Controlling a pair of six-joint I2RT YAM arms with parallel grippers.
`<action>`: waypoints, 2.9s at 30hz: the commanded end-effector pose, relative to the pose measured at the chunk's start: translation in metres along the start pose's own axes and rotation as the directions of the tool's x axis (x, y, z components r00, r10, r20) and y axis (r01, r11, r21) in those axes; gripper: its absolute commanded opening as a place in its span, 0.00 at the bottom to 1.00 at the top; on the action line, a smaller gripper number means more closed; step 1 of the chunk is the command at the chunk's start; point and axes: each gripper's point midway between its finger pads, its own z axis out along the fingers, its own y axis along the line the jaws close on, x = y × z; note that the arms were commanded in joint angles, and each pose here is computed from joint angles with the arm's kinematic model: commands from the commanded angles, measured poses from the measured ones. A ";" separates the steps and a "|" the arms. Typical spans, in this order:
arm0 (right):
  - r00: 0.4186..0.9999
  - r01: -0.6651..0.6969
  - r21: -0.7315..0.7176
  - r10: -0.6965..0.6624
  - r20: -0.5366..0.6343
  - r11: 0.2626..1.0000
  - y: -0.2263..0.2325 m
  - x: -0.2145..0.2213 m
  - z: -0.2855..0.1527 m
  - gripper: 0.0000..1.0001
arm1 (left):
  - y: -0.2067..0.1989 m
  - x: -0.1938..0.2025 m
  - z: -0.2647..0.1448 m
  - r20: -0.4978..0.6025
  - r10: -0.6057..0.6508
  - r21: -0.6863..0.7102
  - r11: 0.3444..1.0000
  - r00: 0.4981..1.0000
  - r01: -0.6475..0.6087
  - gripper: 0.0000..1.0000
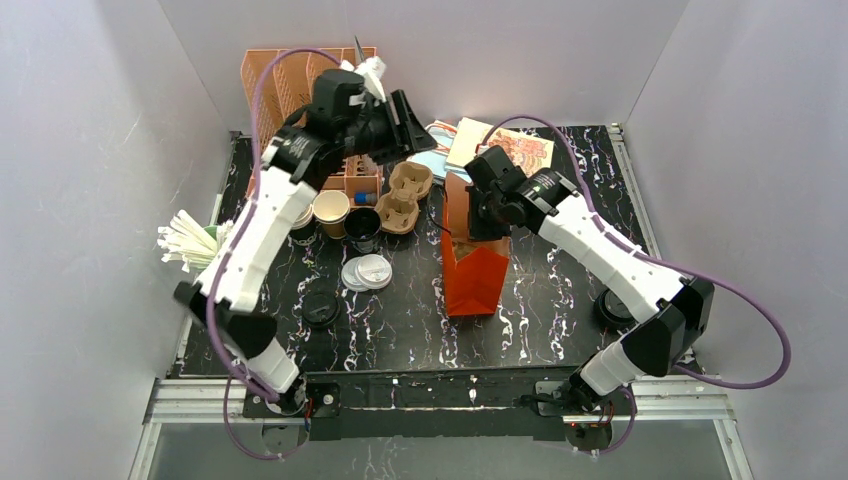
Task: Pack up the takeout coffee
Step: Adjust the cup tray in the takeout bag.
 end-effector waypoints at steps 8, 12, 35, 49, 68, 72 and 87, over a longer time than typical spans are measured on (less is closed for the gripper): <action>0.998 0.057 -0.078 -0.053 0.045 0.995 0.011 -0.009 -0.013 0.01 | 0.020 0.058 0.070 -0.345 0.049 0.137 0.991 0.937 -0.002 0.64; 0.997 0.061 -0.080 -0.056 0.053 0.995 0.012 -0.012 -0.013 0.01 | 0.038 0.073 0.077 -0.384 0.036 0.084 0.996 0.923 -0.004 0.53; 0.948 0.304 -0.223 -0.270 0.170 0.926 0.030 0.006 -0.026 0.01 | 0.016 0.094 0.033 -0.164 -0.049 -0.008 0.999 0.985 0.049 0.00; 0.891 0.421 -0.246 -0.347 0.291 0.873 0.017 0.057 -0.034 0.01 | -0.019 0.109 -0.014 -0.011 0.107 0.204 0.974 0.994 -0.103 0.00; 0.853 0.478 -0.168 -0.410 0.323 0.862 0.020 0.034 -0.033 0.01 | -0.001 0.132 0.009 -0.152 -0.088 0.185 0.976 0.984 0.115 0.00; 0.860 0.461 -0.191 -0.383 0.338 0.867 0.024 0.038 -0.023 0.01 | 0.019 0.121 0.016 -0.173 -0.229 0.083 0.966 0.958 0.246 0.00; 0.814 0.534 -0.147 -0.459 0.356 0.833 0.037 0.014 -0.031 0.01 | 0.039 0.123 0.025 -0.237 -0.458 -0.099 0.889 0.857 0.448 0.00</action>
